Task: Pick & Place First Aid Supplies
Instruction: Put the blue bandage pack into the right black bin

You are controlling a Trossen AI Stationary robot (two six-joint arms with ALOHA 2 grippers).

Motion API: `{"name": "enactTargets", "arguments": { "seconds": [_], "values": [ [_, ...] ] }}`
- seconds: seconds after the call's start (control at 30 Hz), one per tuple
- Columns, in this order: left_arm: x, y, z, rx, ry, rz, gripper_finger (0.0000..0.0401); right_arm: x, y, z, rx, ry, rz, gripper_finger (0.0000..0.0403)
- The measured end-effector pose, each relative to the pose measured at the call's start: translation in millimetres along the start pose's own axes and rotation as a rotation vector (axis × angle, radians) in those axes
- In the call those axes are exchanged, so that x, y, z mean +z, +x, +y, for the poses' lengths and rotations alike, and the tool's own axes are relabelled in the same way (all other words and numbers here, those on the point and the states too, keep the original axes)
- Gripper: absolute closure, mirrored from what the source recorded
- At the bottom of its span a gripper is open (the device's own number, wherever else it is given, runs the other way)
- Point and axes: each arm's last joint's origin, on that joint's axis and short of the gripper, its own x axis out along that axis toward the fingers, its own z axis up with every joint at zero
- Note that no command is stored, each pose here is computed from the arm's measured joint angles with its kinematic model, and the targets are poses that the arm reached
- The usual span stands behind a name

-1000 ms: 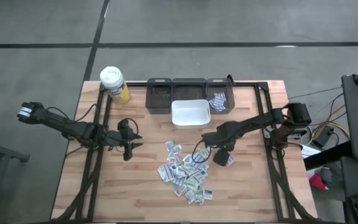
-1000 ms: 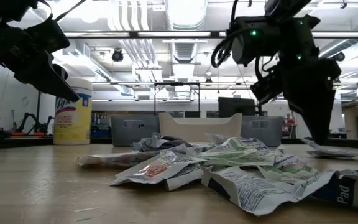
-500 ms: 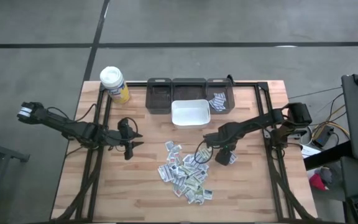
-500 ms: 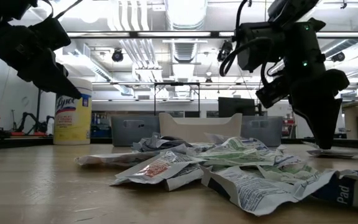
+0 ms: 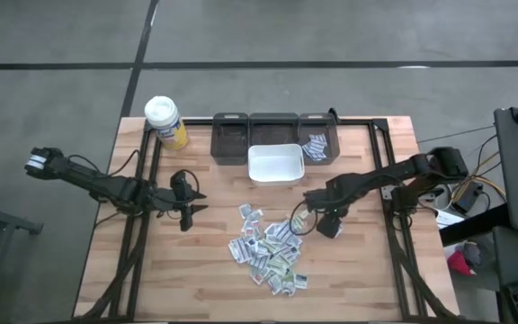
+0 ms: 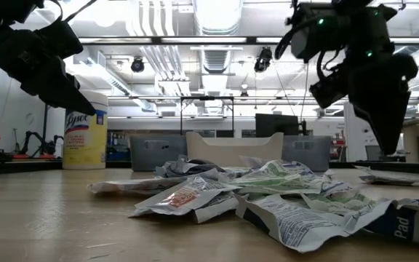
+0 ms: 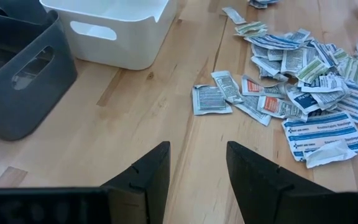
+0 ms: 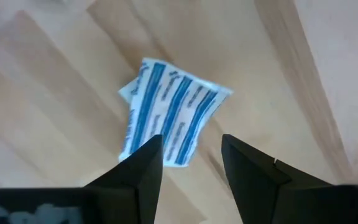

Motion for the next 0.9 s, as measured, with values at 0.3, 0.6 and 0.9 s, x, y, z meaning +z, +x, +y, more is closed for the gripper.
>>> {"name": "enactTargets", "arguments": {
  "seconds": [0.3,0.6,0.9],
  "values": [
    [0.0,0.0,0.0,0.001,0.018,0.0,0.024,-26.3,14.4,-1.6,-0.011,0.188,0.022,0.0243],
    [0.2,0.0,0.5,0.017,0.032,-0.006,0.024,-28.6,25.7,4.8,0.024,0.249,-0.001,0.0244],
    [0.2,0.0,0.5,0.016,0.037,-0.006,0.024,-28.8,29.6,2.9,-0.008,0.253,-0.008,0.0255]
  ]
}}
